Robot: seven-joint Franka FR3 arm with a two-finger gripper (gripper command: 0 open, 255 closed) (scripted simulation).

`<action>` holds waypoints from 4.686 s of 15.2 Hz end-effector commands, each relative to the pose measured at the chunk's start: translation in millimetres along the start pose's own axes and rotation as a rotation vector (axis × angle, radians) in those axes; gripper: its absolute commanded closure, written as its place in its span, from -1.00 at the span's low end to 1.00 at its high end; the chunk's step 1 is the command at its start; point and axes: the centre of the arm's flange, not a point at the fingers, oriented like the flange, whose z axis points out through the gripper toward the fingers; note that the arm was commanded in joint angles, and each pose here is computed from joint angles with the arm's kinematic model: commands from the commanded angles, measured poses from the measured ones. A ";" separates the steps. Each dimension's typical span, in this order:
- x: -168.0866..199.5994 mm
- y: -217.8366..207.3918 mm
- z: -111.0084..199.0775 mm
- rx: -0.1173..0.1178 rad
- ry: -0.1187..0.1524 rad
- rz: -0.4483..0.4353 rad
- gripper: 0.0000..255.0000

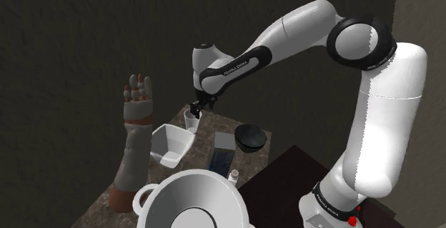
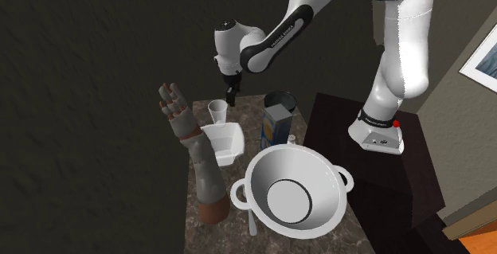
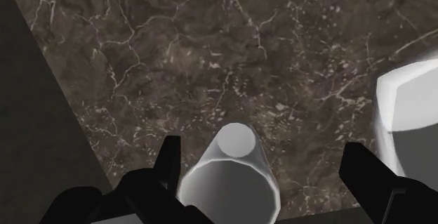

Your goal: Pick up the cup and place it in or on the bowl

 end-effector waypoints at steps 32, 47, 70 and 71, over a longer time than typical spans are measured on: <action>90.3 -35.4 102.2 -0.006 0.035 -0.019 1.00; 89.6 -24.9 29.1 -0.006 0.035 -0.019 1.00; 41.5 12.7 -69.4 -0.006 0.035 -0.019 1.00; 29.7 18.6 -69.8 -0.006 0.035 -0.019 1.00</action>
